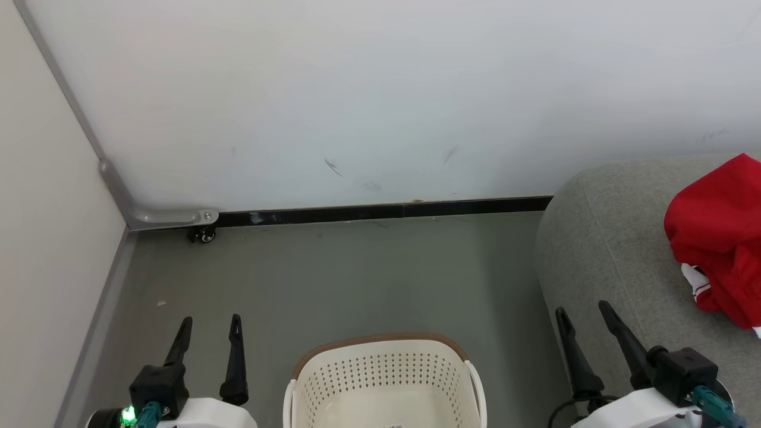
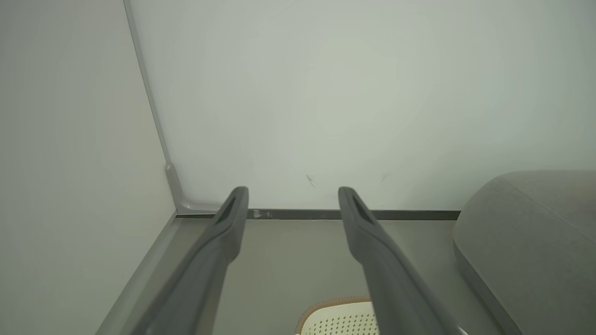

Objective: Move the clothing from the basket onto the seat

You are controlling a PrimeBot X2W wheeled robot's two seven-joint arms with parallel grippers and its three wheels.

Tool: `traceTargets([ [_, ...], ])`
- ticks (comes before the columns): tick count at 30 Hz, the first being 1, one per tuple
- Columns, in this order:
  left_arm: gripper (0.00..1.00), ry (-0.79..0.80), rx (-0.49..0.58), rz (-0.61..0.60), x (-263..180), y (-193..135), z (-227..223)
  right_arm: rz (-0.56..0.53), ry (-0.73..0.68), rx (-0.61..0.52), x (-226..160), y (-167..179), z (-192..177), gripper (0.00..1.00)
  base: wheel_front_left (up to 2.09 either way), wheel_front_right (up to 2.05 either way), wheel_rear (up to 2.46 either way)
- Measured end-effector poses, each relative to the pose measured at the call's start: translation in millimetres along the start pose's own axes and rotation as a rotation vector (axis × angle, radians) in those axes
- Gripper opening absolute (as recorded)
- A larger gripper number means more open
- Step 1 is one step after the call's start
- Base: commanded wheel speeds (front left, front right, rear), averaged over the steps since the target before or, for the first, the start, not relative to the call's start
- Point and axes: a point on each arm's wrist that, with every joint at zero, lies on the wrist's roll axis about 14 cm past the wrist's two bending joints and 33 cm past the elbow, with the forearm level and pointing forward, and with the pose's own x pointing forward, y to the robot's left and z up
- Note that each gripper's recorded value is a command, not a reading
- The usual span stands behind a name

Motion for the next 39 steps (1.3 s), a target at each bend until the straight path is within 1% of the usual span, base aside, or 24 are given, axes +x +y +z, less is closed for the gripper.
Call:
traceTargets([
  [10, 1.0, 0.016, 0.003, 0.006, -0.4, 1.4, -5.0, -0.018, 0.017, 0.001, -4.7, -4.3, -3.2, 1.0, 0.0, 0.0, 0.0],
  [21, 1.0, 0.023, 0.006, 0.005, 0.5, 0.1, -7.3, -0.024, 0.008, -0.005, -3.9, -5.3, 2.1, 1.0, 0.0, 0.0, 0.0],
  [22, 0.0, 0.026, 0.006, 0.005, 0.3, 0.0, -8.3, -0.024, 0.008, -0.005, -3.8, -5.0, 2.4, 0.0, 0.0, 0.0, 0.0],
  [29, 0.0, 0.139, 0.004, 0.018, -16.3, 2.3, -43.1, -0.041, 0.105, 0.025, -16.5, -5.7, -30.5, 0.0, 0.0, 0.0, 0.0],
  [34, 0.0, 0.184, -0.056, 0.058, -16.6, 11.6, -50.9, -0.056, 0.1, 0.071, -16.1, -9.2, -29.6, 0.0, 0.0, 0.0, 0.0],
  [39, 0.0, 0.215, -0.134, 0.089, -13.7, 18.7, -54.4, -0.098, 0.125, 0.148, -18.3, -20.1, -36.1, 0.0, 0.0, 0.0, 0.0],
])
